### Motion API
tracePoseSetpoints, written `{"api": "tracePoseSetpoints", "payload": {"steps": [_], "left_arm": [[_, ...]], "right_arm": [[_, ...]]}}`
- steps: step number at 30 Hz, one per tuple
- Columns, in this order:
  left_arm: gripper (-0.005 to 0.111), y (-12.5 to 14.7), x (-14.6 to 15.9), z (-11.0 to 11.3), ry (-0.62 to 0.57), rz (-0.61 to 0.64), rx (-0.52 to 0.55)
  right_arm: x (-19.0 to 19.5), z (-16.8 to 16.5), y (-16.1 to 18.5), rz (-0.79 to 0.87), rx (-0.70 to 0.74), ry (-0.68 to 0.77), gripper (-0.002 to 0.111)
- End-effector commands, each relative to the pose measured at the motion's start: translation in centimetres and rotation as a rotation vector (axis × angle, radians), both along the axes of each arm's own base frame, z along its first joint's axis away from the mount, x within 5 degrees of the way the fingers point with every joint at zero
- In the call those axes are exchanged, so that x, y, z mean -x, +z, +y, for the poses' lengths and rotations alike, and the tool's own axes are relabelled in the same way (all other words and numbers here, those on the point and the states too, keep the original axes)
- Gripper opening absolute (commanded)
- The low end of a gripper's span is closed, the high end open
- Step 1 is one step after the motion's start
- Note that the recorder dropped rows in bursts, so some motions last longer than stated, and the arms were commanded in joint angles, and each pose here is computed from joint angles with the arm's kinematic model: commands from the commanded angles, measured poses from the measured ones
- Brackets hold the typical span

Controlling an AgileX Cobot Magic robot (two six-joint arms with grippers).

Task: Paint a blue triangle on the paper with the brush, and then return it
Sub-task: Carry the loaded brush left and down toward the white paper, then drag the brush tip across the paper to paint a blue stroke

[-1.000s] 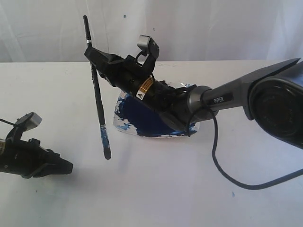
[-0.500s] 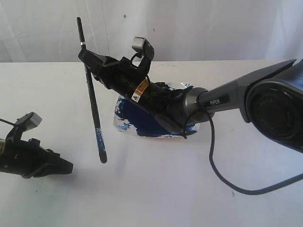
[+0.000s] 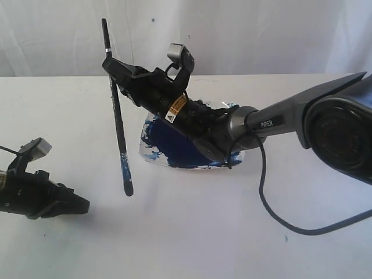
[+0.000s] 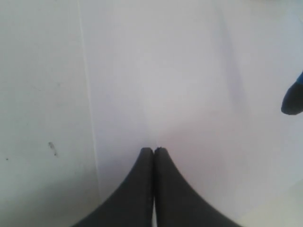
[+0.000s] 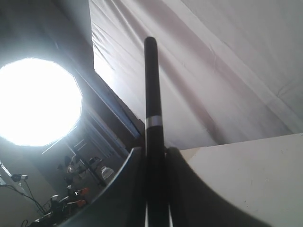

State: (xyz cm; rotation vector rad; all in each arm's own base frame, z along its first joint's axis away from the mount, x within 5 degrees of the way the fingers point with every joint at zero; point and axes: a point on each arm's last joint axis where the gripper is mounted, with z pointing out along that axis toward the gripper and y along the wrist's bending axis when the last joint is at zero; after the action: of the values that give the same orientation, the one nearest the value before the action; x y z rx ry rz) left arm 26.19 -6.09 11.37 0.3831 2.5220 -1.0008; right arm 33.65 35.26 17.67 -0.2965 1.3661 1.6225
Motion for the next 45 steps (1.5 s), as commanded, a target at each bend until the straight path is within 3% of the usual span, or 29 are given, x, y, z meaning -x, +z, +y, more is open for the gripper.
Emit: {"api": "tracePoseSetpoints", "payload": {"steps": [1,16,20,28,33,36,45], "left_arm": [[0.0,-0.1,0.2,0.0,-0.003,0.001,-0.004],[0.0,0.0,0.0,0.0,0.001,-0.029,-0.011],[0.0,0.1,0.3,-0.2,-0.05,-0.037,0.002],[0.0,3.2,0.7,0.8,-0.125,-0.178,0.167],[0.0,3.7,0.5,3.3,-0.022,-0.191,0.16],[0.0,3.2,1.2,3.2,-0.04,-0.195,0.152],[0.0,3.0,1.5,3.2,-0.068,-0.223,0.139]], "right_arm": [[-0.8,-0.7,0.3,0.039,-0.04,0.001,0.0],[-0.7,-0.8,0.2,0.057,-0.029,0.046,0.0],[-0.4,-0.7,0.1,0.041,-0.008,0.072,0.0],[-0.4,-0.7,0.1,0.015,0.004,0.066,0.0],[-0.4,-0.4,-2.1,0.04,0.04,0.074,0.0],[-0.1,0.1,-4.7,0.092,0.062,0.07,0.0],[1.4,1.7,-5.7,0.027,0.095,0.052,0.0]]}}
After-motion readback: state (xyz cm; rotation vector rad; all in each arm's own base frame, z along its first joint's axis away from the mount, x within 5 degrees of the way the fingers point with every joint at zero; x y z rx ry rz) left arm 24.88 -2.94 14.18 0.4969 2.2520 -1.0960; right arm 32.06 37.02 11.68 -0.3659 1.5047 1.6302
